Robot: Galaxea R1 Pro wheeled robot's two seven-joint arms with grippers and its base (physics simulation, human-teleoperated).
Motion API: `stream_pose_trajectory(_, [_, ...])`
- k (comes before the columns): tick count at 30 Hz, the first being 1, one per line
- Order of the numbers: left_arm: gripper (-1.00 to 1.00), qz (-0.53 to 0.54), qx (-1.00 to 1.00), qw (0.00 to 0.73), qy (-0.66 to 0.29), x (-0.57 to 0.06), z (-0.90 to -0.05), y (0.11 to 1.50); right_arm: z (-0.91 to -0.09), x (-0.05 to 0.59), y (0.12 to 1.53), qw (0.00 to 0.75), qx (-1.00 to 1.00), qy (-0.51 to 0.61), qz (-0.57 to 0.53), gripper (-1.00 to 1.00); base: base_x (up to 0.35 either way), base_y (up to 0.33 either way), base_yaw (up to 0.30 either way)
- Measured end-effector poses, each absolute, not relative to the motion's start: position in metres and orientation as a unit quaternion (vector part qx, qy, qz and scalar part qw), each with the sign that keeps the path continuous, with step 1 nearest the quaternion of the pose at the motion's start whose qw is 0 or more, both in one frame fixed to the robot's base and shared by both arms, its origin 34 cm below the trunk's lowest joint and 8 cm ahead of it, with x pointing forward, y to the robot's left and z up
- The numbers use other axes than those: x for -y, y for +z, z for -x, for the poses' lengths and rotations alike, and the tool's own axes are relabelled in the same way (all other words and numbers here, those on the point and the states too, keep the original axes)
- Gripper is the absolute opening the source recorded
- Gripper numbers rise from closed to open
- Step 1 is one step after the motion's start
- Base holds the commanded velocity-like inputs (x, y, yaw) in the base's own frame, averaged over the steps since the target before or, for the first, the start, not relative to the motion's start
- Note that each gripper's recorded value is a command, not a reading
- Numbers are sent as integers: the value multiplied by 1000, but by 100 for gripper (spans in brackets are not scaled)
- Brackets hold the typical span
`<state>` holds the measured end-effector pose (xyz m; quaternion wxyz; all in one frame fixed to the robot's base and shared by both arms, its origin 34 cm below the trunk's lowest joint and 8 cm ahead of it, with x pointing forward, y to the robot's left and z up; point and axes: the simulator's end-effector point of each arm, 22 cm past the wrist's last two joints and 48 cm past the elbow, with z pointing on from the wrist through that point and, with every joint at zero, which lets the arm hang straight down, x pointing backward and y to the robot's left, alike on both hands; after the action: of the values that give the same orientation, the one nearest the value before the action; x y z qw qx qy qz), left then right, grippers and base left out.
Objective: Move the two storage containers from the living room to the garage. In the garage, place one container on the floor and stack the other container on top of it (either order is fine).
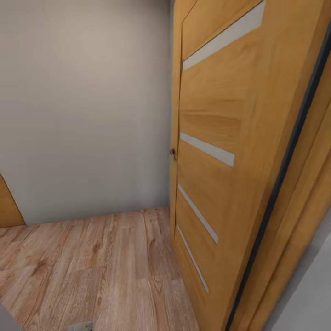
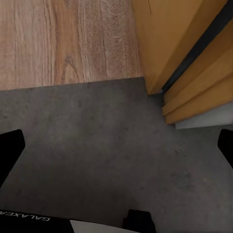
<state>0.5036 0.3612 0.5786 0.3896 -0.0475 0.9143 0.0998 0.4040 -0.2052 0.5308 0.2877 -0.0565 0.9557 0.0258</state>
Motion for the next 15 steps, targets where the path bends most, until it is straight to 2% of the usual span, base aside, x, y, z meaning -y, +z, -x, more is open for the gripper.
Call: stream_pose_trajectory(15, [100, 48, -914, 390, 100, -361, -504, 579, -462, 201, 553, 326, -943, 27, 58, 100, 0, 0, 11])
